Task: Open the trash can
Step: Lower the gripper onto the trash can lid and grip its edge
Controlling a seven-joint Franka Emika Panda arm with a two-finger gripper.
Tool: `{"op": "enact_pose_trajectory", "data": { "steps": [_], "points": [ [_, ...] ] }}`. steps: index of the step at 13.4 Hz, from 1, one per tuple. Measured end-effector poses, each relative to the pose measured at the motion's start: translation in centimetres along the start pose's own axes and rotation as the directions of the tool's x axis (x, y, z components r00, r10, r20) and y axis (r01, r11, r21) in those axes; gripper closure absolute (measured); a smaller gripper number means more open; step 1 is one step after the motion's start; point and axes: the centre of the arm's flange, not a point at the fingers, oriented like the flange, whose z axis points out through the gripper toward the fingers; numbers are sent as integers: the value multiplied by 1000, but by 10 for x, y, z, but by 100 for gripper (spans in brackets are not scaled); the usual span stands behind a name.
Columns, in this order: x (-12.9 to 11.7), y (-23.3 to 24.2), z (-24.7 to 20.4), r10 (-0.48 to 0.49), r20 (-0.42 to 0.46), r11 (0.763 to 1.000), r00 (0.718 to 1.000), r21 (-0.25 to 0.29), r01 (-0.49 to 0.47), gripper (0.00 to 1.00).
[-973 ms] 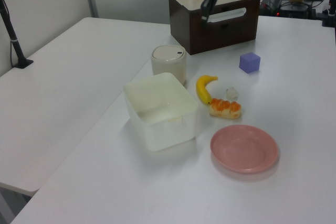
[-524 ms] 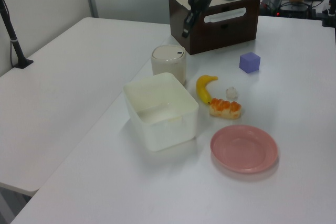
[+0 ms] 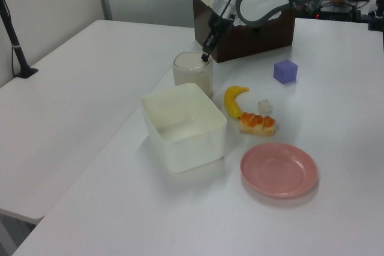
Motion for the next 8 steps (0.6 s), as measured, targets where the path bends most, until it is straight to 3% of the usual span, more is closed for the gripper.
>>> {"op": "enact_pose_trajectory", "data": {
  "steps": [8],
  "points": [
    [0,-1,1,-9,1,1000,1000,-6,9,99]
  ]
}}
